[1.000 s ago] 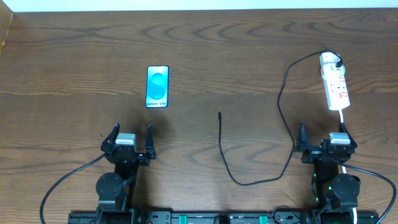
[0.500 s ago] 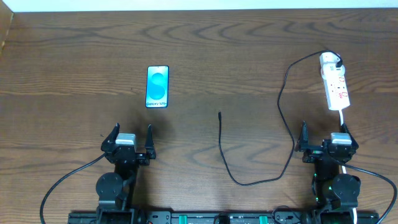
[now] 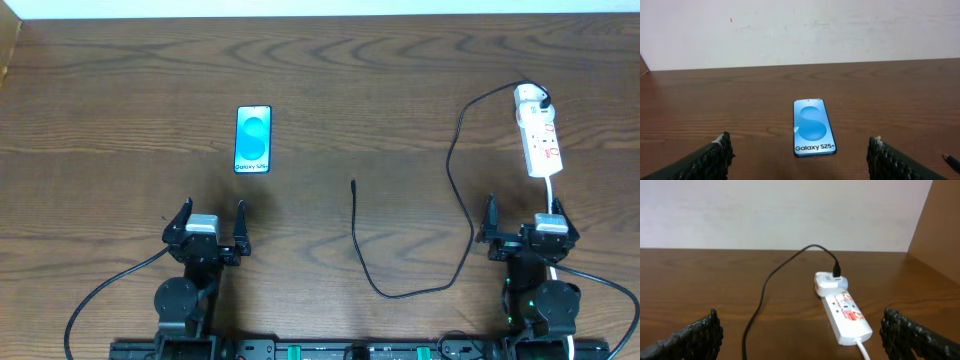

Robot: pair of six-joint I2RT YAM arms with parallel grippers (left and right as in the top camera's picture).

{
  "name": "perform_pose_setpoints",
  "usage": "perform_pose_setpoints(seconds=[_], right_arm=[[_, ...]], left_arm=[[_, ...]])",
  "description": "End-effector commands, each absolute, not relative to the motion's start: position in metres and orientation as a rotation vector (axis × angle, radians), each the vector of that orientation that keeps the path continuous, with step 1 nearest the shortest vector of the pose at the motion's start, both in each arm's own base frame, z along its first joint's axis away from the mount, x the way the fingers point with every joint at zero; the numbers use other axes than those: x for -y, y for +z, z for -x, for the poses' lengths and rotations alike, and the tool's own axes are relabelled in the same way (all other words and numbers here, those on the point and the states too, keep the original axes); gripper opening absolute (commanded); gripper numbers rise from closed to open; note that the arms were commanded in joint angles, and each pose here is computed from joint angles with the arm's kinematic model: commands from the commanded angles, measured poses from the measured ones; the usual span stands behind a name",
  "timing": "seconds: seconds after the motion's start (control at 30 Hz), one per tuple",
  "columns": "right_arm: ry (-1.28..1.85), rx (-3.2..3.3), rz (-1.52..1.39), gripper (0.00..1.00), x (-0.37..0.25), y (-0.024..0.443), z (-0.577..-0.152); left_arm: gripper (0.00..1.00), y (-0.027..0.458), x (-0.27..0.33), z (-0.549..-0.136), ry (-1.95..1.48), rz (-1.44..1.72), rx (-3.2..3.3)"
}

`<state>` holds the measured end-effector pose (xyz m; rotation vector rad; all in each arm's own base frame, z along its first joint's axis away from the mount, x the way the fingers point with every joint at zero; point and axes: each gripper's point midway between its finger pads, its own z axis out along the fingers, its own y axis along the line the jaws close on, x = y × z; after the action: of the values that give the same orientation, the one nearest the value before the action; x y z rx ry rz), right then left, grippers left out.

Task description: Plug charger to phone and switch on socket

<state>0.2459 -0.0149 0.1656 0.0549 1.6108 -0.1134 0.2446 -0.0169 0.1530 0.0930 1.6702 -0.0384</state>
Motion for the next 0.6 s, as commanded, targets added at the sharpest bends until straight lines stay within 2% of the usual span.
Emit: perform_pose_setpoints(seconds=[0.0,0.57], right_arm=[[-0.131,-1.580,-0.068,0.99,0.019,0.173,-0.245],[-0.126,-1.519,-0.073,0.99,0.019,0.196,-0.243]], left_arm=[[0.87,0.138,0.017,-0.244,-0.047,-0.088,-1.717],[0.87,0.152,0.017,-0.243,-0.050,-0.085,-1.707]])
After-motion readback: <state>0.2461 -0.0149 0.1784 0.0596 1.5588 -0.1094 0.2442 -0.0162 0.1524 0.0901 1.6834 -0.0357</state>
